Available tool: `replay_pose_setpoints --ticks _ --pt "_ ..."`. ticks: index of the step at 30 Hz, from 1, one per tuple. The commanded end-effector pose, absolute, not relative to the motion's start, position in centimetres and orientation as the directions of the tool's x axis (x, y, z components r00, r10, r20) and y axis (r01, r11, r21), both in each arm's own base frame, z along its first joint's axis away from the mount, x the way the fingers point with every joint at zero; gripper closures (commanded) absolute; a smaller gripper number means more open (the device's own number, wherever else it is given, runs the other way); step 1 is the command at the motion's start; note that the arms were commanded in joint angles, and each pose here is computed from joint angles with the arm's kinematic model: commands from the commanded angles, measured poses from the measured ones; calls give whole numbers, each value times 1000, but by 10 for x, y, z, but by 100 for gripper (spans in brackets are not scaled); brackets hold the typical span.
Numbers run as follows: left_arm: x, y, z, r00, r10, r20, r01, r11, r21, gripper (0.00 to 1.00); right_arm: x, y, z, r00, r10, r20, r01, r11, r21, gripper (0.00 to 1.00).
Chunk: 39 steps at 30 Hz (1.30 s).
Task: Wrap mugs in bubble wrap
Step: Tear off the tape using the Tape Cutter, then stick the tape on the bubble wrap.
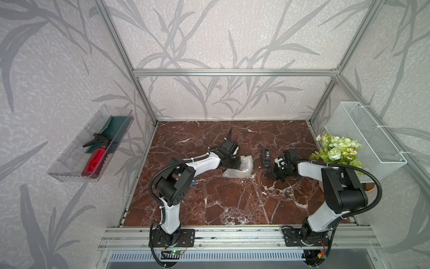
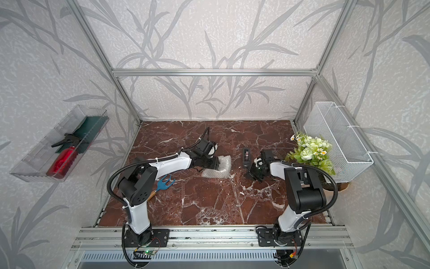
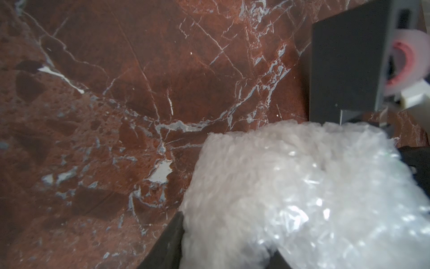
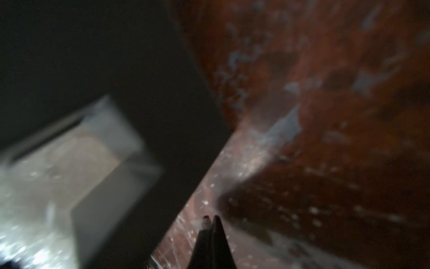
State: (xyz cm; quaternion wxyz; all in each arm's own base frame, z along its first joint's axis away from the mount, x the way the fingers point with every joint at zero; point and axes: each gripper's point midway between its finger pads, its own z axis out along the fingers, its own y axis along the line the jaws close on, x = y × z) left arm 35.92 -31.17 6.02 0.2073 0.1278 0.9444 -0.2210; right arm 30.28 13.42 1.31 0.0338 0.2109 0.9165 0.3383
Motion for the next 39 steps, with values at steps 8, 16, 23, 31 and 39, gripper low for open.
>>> replay_pose_setpoints --ticks 8,16,23,31,39 --pt "338 -305 32 -913 196 -359 324 881 -344 58 295 85 -10 -877 478 39 443 777 448 100" --pt "338 -303 36 -910 196 -365 325 885 -335 58 305 78 6 -889 457 -1 411 800 437 100" --pt "338 -303 37 -910 199 -365 327 884 -334 58 306 108 70 -934 350 -77 249 787 565 100" --pt "339 -310 40 -902 207 -380 351 863 -363 58 307 191 140 -975 109 -195 -65 695 716 100" --pt "336 -312 41 -898 225 -379 370 852 -370 58 310 257 158 -954 -76 -289 -275 605 747 100"
